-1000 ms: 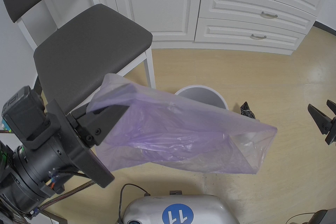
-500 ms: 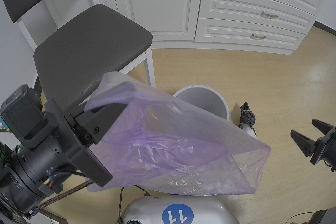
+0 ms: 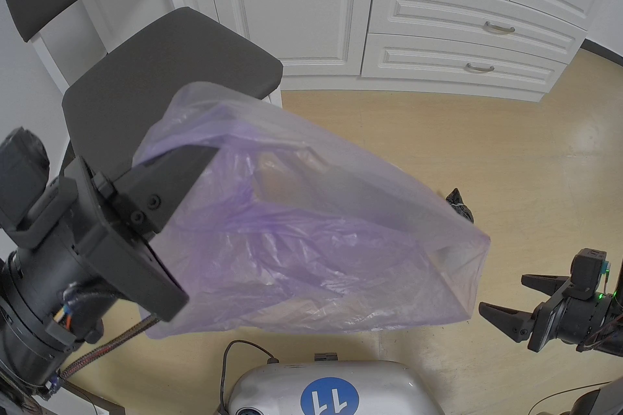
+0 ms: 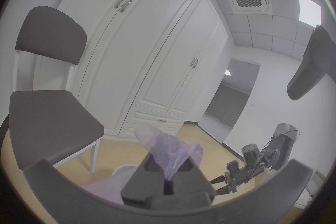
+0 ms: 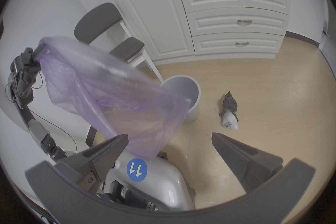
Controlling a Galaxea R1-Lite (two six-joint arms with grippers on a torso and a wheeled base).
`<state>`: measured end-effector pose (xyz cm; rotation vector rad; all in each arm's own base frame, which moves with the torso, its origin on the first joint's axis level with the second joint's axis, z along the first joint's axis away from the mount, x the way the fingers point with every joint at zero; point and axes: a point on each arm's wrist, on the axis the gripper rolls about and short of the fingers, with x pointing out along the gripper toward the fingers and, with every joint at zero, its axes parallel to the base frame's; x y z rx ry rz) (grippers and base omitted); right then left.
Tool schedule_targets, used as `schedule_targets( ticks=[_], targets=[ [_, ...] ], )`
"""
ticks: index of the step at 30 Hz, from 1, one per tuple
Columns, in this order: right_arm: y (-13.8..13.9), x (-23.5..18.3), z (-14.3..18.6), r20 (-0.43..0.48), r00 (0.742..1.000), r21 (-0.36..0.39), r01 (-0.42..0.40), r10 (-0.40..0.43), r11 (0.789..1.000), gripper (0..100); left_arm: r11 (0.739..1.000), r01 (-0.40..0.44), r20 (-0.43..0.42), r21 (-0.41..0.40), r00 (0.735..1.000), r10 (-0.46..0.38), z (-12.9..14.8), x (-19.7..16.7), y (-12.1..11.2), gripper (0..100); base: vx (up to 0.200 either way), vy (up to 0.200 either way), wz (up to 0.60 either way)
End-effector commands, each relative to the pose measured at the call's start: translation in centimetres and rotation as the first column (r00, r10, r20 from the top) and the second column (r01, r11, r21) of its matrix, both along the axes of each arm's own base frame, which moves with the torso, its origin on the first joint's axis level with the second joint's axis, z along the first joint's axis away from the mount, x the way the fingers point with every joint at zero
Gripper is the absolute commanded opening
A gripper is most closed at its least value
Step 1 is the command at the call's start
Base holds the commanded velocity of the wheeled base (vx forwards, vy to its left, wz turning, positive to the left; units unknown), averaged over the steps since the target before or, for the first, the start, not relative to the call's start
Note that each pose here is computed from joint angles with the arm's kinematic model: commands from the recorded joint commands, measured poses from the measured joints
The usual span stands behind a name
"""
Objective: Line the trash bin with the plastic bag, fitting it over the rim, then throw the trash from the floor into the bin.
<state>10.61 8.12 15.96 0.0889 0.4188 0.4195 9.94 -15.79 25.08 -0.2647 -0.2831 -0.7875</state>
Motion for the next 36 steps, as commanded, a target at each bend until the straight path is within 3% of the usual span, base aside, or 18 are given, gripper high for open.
schedule_targets(
  ticks=[1, 11, 19, 22, 30, 36],
  targets=[
    [0.5, 0.5, -0.7, -0.040, 0.999, -0.026, -0.007, 0.006, 1.000, 100, 1.000, 0.011, 0.000, 0.000, 1.000, -0.011, -0.1, -0.1, -0.2, 0, 0.000, 0.000, 0.00],
    [-0.4, 1.1, 1.1, 0.074, 0.994, 0.060, 0.079, -0.083, 0.995, 100, 0.997, 0.071, 0.013, 0.020, 0.997, -0.071, -0.5, -0.8, 0.2, 0, 0.000, 0.000, 0.00],
    [-0.9, 2.1, 1.3, 0.064, 0.987, 0.069, 0.141, -0.146, 0.988, 100, 0.996, 0.089, 0.040, -0.009, 0.995, -0.089, 0.1, -1.3, 1.1, 0, 0.000, 0.000, 0.00],
    [-0.8, 2.4, 1.6, 0.048, 0.985, 0.116, 0.157, -0.164, 0.981, 100, 0.992, 0.127, 0.052, -0.013, 0.991, -0.127, 0.2, -1.6, 1.3, 0, 0.000, 0.000, 0.00],
    [0.0, 3.5, 1.3, 0.029, 0.985, 0.151, 0.167, -0.173, 0.974, 100, 0.983, 0.184, 0.061, -0.015, 0.981, -0.183, 0.2, -2.1, 1.4, 0, 0.000, 0.000, 0.00],
    [1.4, 4.1, 0.7, 0.047, 0.989, 0.193, 0.131, -0.142, 0.972, 100, 0.965, 0.254, 0.019, -0.067, 0.967, -0.253, 0.4, -2.6, 0.9, 0, 0.000, 0.000, 0.00]
  ],
)
